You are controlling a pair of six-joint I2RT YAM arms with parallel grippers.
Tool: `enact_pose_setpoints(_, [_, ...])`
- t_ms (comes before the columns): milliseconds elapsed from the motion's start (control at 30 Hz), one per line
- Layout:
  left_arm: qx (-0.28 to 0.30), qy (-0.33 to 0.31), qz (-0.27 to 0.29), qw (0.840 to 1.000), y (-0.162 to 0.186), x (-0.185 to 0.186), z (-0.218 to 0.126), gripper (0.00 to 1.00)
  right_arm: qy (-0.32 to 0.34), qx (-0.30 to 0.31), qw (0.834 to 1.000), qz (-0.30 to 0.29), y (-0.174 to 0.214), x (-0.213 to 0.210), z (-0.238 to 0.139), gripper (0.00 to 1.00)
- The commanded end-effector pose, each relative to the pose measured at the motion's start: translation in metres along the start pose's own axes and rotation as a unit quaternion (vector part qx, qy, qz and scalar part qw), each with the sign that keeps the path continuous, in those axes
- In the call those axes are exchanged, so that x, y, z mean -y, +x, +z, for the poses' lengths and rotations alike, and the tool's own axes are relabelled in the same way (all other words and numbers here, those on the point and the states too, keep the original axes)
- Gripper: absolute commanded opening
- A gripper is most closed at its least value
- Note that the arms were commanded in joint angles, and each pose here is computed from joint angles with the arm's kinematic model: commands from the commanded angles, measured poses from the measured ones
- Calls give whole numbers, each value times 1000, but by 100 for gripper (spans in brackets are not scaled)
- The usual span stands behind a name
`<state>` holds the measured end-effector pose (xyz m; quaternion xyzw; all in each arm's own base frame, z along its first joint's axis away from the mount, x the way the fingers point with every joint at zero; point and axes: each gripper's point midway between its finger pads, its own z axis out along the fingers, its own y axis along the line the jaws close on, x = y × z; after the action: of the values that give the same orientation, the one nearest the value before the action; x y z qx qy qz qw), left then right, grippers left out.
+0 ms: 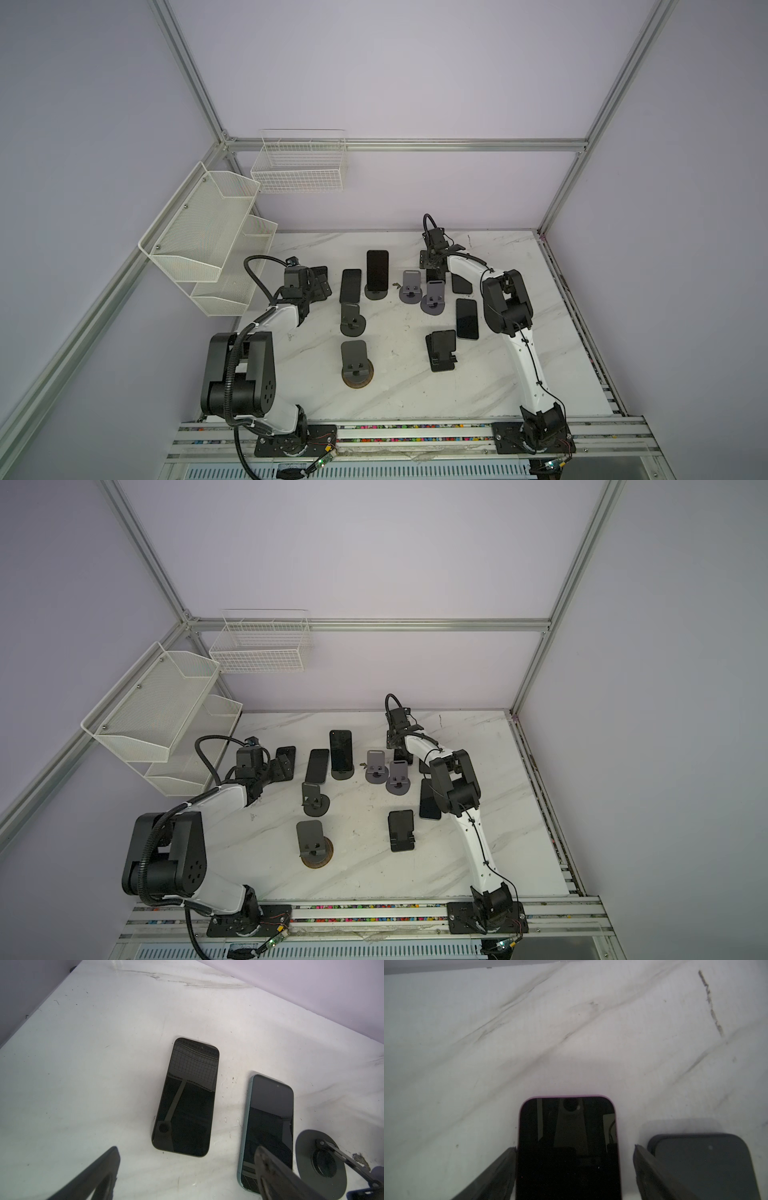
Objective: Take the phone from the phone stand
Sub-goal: 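Open the right gripper to release the pink-edged phone flat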
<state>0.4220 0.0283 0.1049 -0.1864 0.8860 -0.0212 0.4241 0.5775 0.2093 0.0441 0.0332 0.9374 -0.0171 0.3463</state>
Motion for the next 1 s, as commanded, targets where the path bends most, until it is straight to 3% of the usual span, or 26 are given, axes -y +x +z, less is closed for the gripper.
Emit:
enact_pose_setpoints(0, [27,3,-10,1000,-9,-3,-9,100,-20,23,999,-8,-31,-5,-46,89])
enact_pose_setpoints(333, [25,6,-10,1000,-8,-1,-8,100,-60,45,997,-12,-56,-18,-98,88])
enact_pose_setpoints(633, [23,5,-10,1000,-8,-1,-7,100,-112,94,989,7,-66,-59,-161,88])
enact_pose_setpoints(967, [26,1,-11,1000,-8,-3,-8,100,-177,104,978,42,-40,-123,-209,89])
